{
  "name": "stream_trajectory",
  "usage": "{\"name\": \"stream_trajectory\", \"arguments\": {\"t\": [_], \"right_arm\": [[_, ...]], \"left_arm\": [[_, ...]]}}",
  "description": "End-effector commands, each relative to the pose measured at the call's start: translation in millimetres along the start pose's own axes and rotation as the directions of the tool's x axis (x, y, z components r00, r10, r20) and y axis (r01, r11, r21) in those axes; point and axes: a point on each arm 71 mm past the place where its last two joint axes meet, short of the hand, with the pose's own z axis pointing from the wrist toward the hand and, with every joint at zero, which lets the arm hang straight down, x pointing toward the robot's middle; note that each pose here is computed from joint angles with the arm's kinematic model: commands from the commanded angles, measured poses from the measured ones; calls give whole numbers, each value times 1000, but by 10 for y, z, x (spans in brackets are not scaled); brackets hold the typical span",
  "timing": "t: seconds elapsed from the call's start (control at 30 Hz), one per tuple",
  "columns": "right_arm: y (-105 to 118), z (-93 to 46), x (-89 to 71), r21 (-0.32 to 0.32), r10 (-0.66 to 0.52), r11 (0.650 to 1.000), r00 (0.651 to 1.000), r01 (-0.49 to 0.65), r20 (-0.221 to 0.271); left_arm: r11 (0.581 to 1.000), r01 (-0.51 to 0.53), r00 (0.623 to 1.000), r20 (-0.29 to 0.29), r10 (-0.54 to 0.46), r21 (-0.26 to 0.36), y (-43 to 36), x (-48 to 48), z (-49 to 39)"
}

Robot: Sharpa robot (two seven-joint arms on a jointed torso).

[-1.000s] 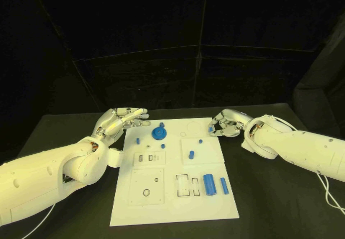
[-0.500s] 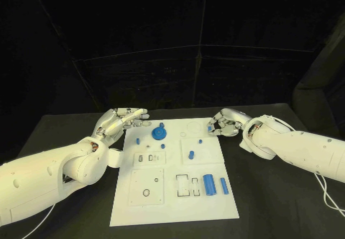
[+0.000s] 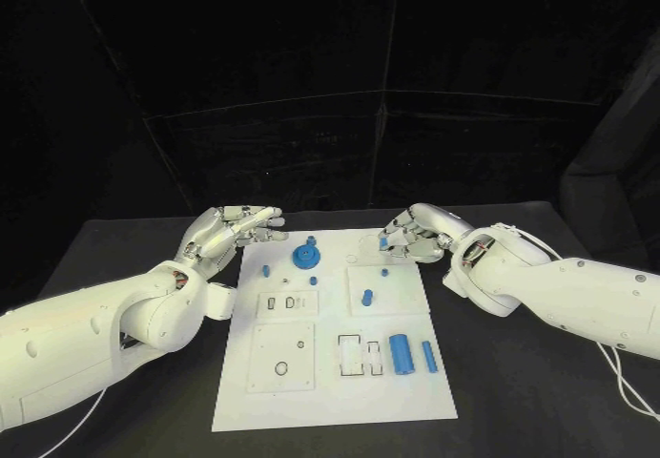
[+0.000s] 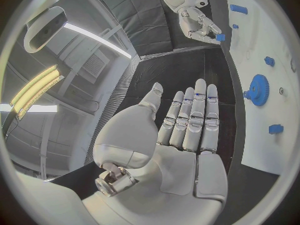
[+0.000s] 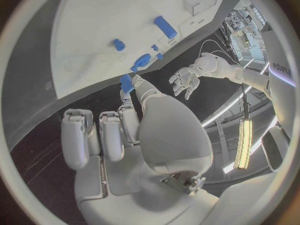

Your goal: Assemble the parts on the task board

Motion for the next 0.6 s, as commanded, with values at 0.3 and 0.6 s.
{"name": "stream_trajectory", "arguments": {"t": [0.3, 0.6], "right_arm": [[588, 260, 331, -35, -12, 999, 999, 10, -35], [894, 341, 689, -78, -45, 996, 993, 37, -113]], "left_arm": [[1000, 8, 1000, 24, -9, 12, 5, -92, 37], [1000, 6, 999, 40, -6, 13, 22, -126, 71]]}}
